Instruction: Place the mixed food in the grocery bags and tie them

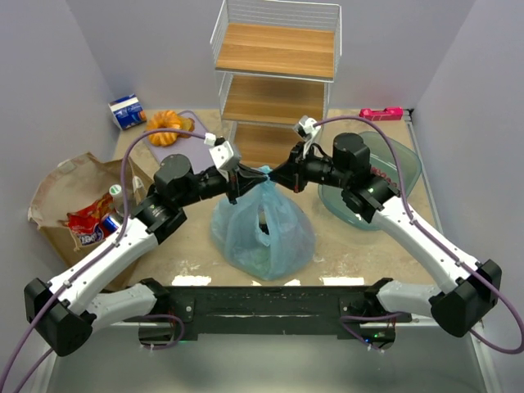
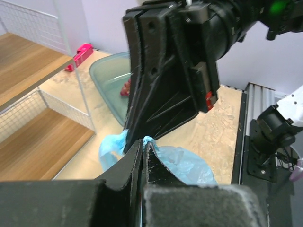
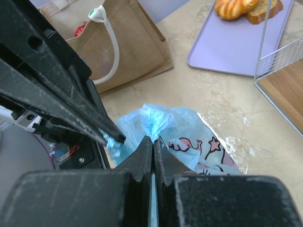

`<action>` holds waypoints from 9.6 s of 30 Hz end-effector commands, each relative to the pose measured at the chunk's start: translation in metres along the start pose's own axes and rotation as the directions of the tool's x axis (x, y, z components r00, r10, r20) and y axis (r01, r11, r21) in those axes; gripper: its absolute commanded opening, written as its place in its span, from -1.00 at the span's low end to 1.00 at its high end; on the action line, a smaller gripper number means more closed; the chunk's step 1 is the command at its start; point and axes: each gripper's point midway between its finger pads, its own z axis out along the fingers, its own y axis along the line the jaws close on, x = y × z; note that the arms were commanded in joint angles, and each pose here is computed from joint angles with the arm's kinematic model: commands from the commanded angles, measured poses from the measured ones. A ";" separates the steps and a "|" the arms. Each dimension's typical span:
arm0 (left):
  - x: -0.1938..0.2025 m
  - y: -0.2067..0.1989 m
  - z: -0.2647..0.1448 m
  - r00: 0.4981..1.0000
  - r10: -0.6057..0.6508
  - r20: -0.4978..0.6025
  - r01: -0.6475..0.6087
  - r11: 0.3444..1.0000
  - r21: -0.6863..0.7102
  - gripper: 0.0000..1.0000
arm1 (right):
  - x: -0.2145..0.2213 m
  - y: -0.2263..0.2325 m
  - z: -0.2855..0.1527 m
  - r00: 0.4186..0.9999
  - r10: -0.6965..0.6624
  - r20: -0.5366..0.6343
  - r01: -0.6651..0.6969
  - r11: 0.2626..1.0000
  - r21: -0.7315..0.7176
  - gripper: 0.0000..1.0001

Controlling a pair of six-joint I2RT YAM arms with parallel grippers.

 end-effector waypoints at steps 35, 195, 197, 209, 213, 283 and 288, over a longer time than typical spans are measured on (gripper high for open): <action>0.040 0.004 0.006 0.997 -0.035 -0.063 0.039 0.998 0.050 -1.00 | 0.011 0.024 -0.036 0.988 -0.135 0.068 0.140 0.988 -0.071 0.48; 0.114 -0.002 -0.009 0.944 -0.244 -0.222 0.281 0.947 0.154 -1.00 | 0.119 0.041 -0.007 0.983 -0.085 -0.160 0.058 0.984 -0.167 -1.00; 0.114 -0.004 -0.010 0.942 -0.247 -0.226 0.286 0.944 0.163 -1.00 | 0.126 0.034 -0.005 0.985 -0.056 -0.163 0.036 0.992 -0.125 -1.00; 0.110 -0.034 -0.024 0.949 -0.218 -0.226 0.284 0.903 0.323 -0.88 | 0.099 0.020 -0.015 0.999 -0.026 -0.046 0.027 0.999 0.023 -0.85; 0.112 -0.036 -0.022 0.947 -0.227 -0.226 0.293 0.898 0.327 -1.00 | 0.091 0.021 -0.028 0.997 -0.067 -0.028 0.068 0.997 0.044 -0.06; 0.115 -0.038 -0.020 0.920 -0.278 -0.275 0.366 0.861 0.353 -1.00 | 0.069 0.026 -0.057 0.976 -0.212 0.040 0.196 0.948 0.250 0.58; 0.112 -0.046 -0.023 0.923 -0.273 -0.272 0.366 0.842 0.397 -1.00 | 0.046 0.020 -0.049 0.990 -0.111 0.088 0.092 0.975 0.203 0.87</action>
